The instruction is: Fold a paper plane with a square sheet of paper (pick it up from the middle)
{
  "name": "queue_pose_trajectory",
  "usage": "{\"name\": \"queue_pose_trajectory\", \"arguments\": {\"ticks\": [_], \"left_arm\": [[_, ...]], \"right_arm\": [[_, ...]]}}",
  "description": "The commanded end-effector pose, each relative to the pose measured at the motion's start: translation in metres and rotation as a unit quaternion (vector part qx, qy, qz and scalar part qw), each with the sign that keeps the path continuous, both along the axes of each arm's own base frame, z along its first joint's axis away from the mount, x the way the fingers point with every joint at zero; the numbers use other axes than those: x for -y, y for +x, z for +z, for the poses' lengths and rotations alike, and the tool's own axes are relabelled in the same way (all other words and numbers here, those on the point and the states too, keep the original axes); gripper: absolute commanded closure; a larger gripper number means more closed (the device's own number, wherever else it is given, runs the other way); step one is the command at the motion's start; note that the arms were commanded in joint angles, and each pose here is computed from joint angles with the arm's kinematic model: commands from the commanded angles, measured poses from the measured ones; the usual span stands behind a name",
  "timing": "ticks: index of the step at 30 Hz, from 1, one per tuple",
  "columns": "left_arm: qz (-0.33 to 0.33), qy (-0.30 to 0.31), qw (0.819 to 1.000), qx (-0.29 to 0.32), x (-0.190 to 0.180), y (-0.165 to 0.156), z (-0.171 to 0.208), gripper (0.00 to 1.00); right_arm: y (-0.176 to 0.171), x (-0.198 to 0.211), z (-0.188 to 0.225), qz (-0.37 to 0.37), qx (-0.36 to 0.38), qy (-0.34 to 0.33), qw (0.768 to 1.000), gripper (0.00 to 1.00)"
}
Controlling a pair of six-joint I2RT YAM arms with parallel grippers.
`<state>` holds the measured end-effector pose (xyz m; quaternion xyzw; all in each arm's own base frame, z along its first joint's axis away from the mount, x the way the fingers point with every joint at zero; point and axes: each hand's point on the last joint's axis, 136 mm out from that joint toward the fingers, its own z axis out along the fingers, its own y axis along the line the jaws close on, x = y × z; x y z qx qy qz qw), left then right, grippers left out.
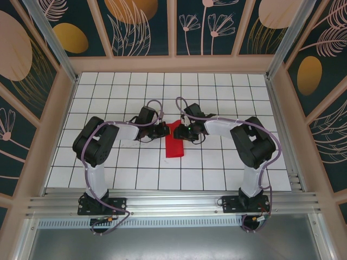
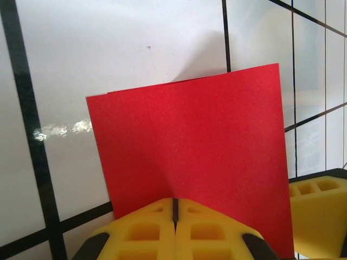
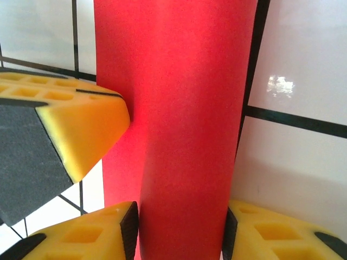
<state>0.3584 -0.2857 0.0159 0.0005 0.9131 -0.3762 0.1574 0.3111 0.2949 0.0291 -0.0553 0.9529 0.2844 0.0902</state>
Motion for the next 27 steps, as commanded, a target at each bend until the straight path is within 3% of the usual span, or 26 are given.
{"name": "queue_pose_trajectory", "arguments": {"ticks": [1, 12, 20, 27], "left_arm": [[0.005, 0.044, 0.999, -0.031, -0.012, -0.009, -0.029, 0.94], [0.051, 0.011, 0.998, 0.044, -0.011, 0.016, 0.038, 0.64], [0.106, 0.037, 0.991, 0.072, -0.034, 0.019, 0.051, 0.56], [0.105, 0.03, 0.992, 0.067, -0.033, 0.016, 0.049, 0.55]], "right_arm": [[-0.001, 0.003, -0.004, 0.007, 0.0, -0.014, 1.0, 0.61], [-0.003, 0.017, -0.015, 0.002, -0.007, 0.012, 1.0, 0.7], [-0.004, 0.025, -0.019, 0.016, -0.013, 0.027, 0.999, 0.73], [-0.005, 0.027, -0.014, 0.022, -0.017, 0.066, 0.997, 0.76]]}}
